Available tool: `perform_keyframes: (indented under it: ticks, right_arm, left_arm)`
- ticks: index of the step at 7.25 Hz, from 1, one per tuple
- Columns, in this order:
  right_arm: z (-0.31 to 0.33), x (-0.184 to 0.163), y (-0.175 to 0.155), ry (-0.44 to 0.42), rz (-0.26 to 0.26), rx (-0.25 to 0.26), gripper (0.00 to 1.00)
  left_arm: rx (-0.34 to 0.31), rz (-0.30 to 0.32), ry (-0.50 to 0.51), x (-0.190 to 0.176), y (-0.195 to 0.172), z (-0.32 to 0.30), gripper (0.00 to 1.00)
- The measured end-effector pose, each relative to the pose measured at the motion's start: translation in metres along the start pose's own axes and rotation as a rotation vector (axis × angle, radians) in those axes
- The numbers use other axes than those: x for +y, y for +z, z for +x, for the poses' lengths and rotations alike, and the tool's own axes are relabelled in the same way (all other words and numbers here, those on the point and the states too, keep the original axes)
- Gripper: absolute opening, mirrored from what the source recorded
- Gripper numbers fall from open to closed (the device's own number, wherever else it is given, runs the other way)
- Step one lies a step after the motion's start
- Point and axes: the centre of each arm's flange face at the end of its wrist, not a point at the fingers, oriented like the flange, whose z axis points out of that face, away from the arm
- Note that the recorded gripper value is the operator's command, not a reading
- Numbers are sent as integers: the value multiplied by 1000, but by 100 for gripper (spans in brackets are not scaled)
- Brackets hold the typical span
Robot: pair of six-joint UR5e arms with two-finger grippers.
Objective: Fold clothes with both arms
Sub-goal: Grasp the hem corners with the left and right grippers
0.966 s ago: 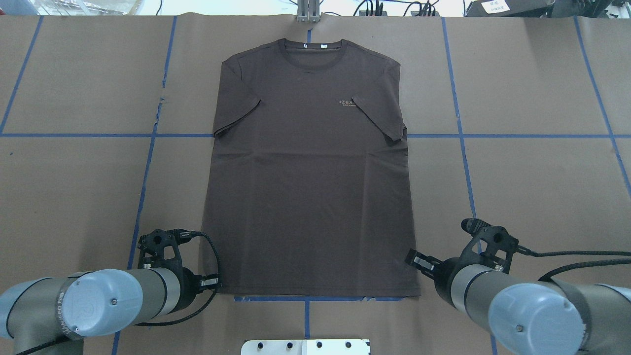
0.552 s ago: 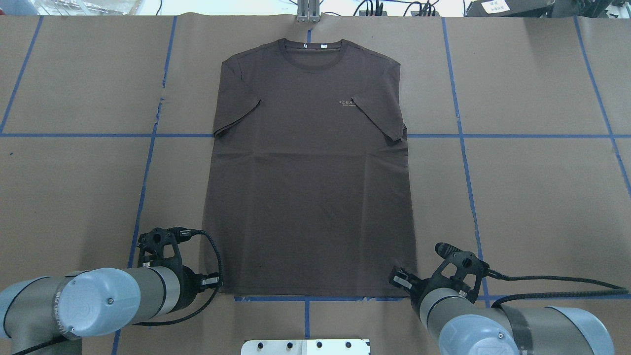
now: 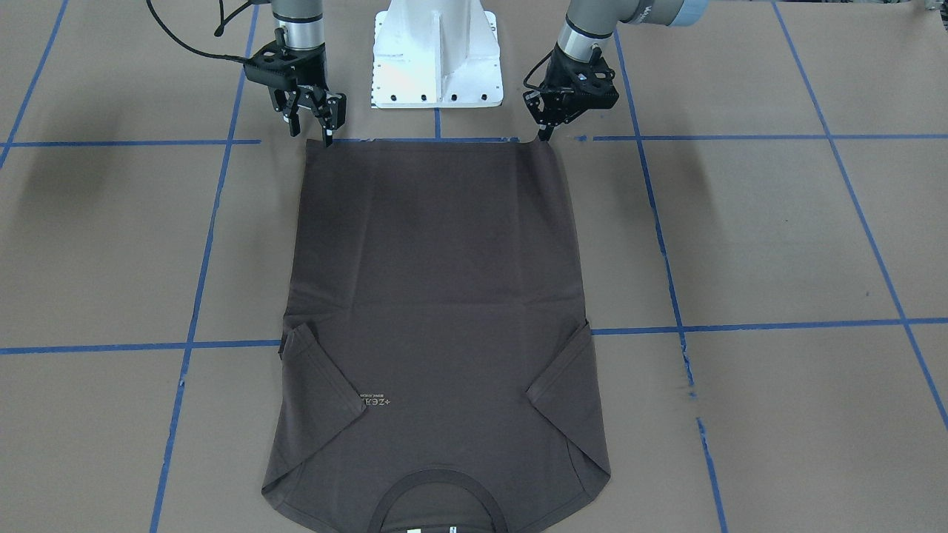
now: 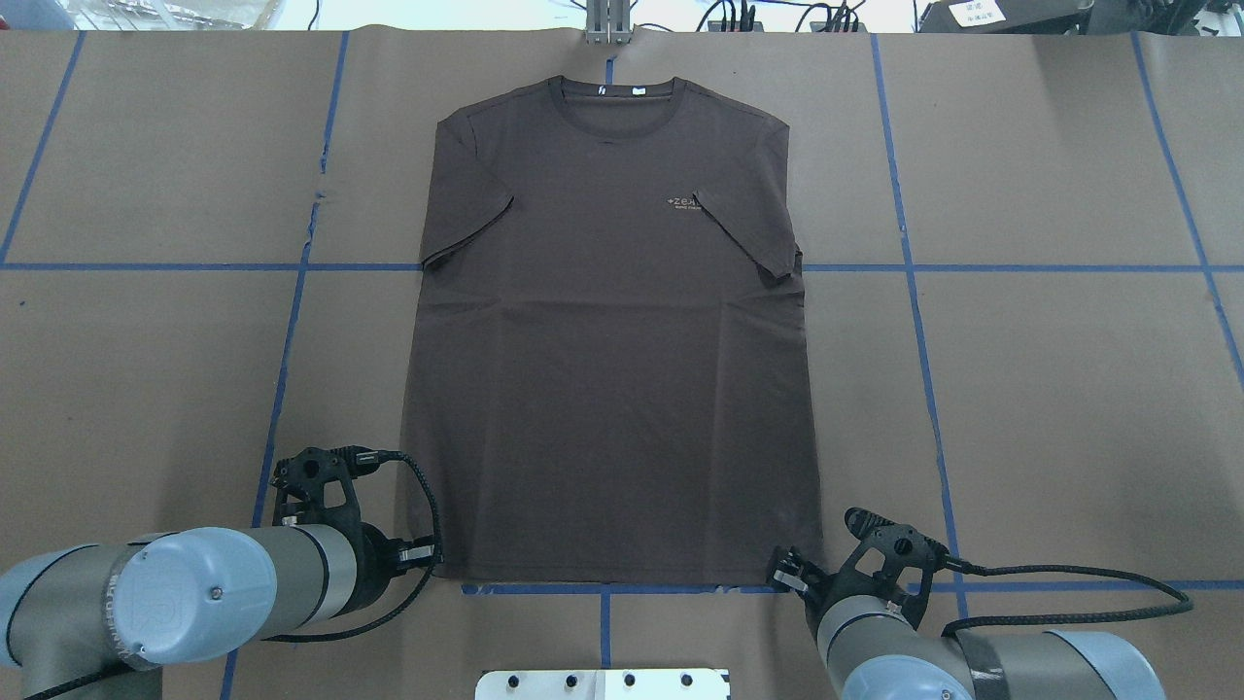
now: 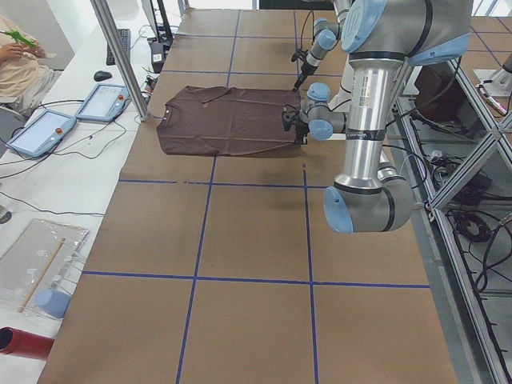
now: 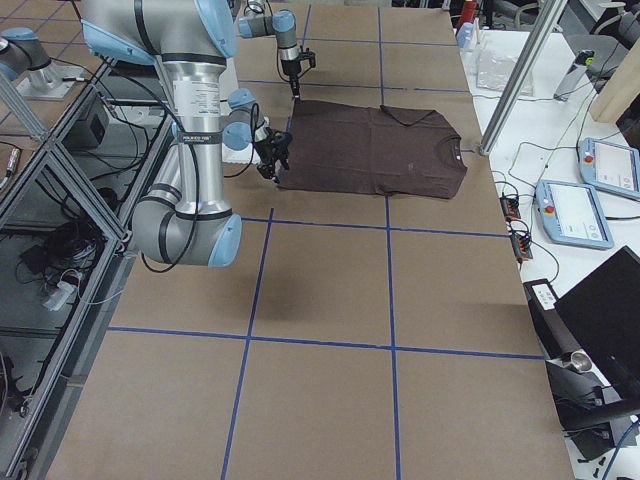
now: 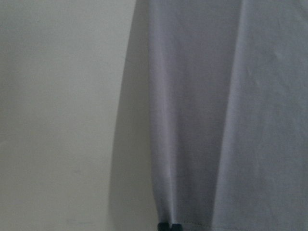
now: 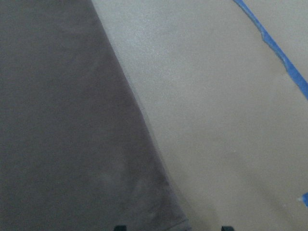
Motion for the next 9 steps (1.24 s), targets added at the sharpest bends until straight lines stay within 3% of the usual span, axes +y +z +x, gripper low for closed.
perform_keyframes:
  ticks: [3, 5, 6, 9]
  right_arm:
    - [2, 4, 8, -7, 15, 9, 64]
    - [3, 5, 11, -7, 19, 13, 28]
    - [3, 5, 12, 0, 23, 12, 2]
    - [2, 5, 11, 18, 31, 5, 0]
  left_arm:
    - [3, 0, -1, 0, -1, 1, 0]
    - [4, 0, -2, 0, -1, 1, 0]
    - [7, 1, -2, -1, -3, 1, 0]
    - [13, 1, -2, -1, -7, 2, 0]
